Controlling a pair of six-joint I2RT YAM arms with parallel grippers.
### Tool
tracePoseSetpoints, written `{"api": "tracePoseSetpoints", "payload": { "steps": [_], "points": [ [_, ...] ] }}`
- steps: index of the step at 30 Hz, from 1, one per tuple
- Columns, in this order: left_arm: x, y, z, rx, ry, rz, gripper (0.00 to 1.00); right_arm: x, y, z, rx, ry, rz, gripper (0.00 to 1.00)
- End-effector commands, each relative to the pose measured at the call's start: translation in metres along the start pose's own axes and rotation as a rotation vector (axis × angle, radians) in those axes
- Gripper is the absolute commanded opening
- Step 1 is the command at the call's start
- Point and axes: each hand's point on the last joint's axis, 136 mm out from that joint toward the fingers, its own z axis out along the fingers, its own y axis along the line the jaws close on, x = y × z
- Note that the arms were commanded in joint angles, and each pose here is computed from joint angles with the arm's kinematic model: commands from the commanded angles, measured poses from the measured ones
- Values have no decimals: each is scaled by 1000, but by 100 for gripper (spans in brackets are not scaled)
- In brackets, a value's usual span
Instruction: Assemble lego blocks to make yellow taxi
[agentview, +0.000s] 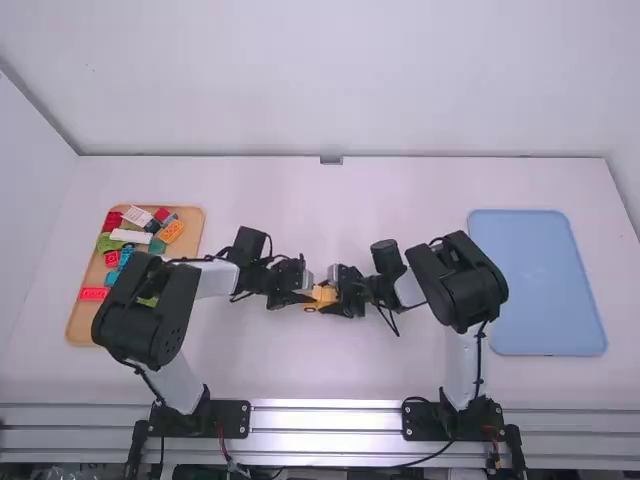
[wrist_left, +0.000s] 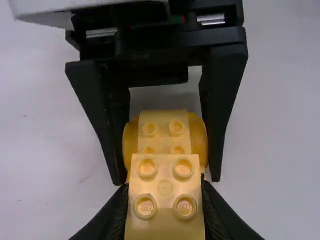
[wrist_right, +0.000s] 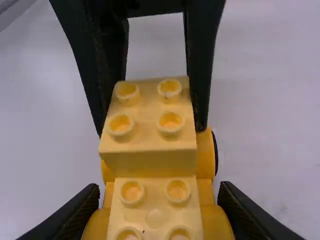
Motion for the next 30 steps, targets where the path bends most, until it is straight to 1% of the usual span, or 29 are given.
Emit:
{"api": "tracePoseSetpoints", "payload": {
  "steps": [1, 6, 8, 9, 11, 12, 13, 15, 19, 30],
  "points": [
    [2, -1, 3, 6, 23, -7, 10, 8, 3, 0, -3, 13, 21, 48],
    [5, -4, 4, 14, 37, -17, 9, 8, 2, 0, -3, 13, 21, 49],
    [7, -3, 4, 9, 50, -20, 8, 7, 2, 0, -1, 13, 20, 49],
    [13, -1, 3, -6, 80, -32, 3, 7, 1, 0, -1, 13, 20, 49],
    [21, 6, 1, -40, 128, -66, 2, 7, 1, 1, -3, 14, 23, 49],
    [22, 8, 0, -49, 133, -71, 2, 7, 1, 0, -2, 14, 23, 49],
    [23, 10, -2, -51, 131, -76, 2, 8, 1, 0, 1, 17, 23, 49],
    [16, 10, -4, -38, 92, -78, 2, 10, 0, 0, 9, 27, 24, 49],
    [9, 1, -1, 0, 55, -53, 2, 9, 1, 2, 5, 27, 18, 49],
    [7, -7, 7, 23, 56, -26, 6, 7, 3, 4, -2, 25, 12, 49]
  ]
}}
